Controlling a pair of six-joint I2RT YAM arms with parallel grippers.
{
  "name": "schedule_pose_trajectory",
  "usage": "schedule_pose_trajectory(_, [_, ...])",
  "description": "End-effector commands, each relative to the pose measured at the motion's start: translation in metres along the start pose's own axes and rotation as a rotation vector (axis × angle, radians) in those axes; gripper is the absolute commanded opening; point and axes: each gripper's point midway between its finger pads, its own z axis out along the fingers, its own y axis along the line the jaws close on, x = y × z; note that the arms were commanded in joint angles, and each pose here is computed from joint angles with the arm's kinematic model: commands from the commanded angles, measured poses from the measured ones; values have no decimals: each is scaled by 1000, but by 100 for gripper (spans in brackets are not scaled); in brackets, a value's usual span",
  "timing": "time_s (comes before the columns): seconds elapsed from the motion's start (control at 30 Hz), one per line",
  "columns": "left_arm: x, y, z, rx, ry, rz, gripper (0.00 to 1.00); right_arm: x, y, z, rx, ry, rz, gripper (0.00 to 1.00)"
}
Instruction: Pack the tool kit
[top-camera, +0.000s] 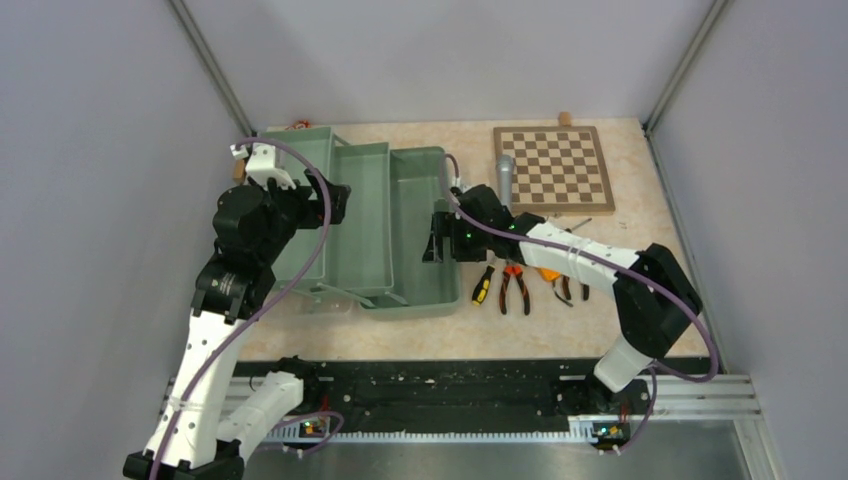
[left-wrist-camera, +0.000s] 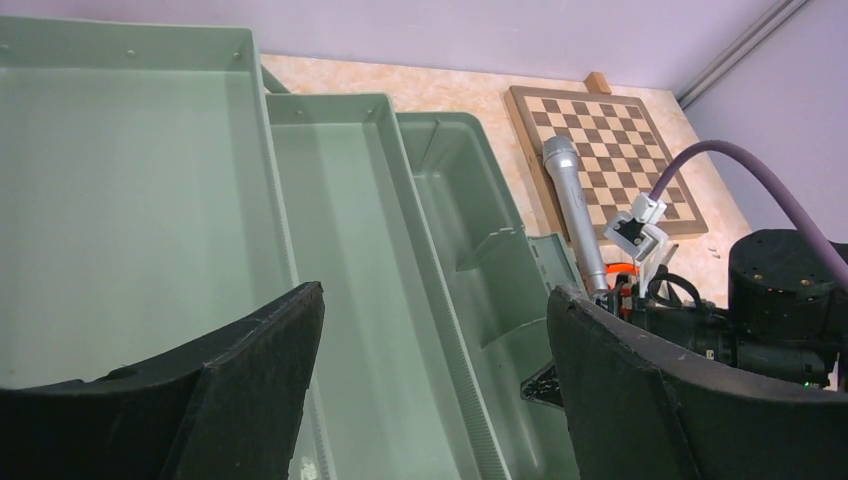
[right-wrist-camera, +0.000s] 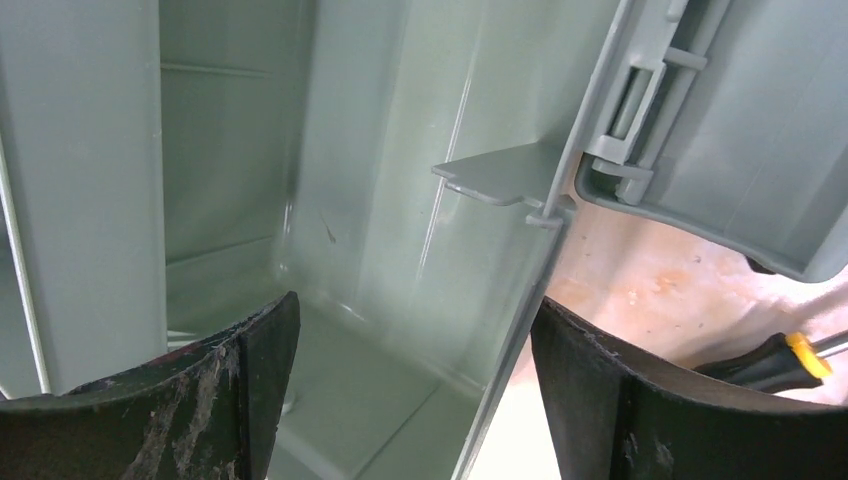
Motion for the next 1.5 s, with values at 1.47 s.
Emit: schedule_pose_trajectory(1.47, [2, 8, 0, -45, -9, -18, 86, 41, -126, -10, 697, -144, 332, 49])
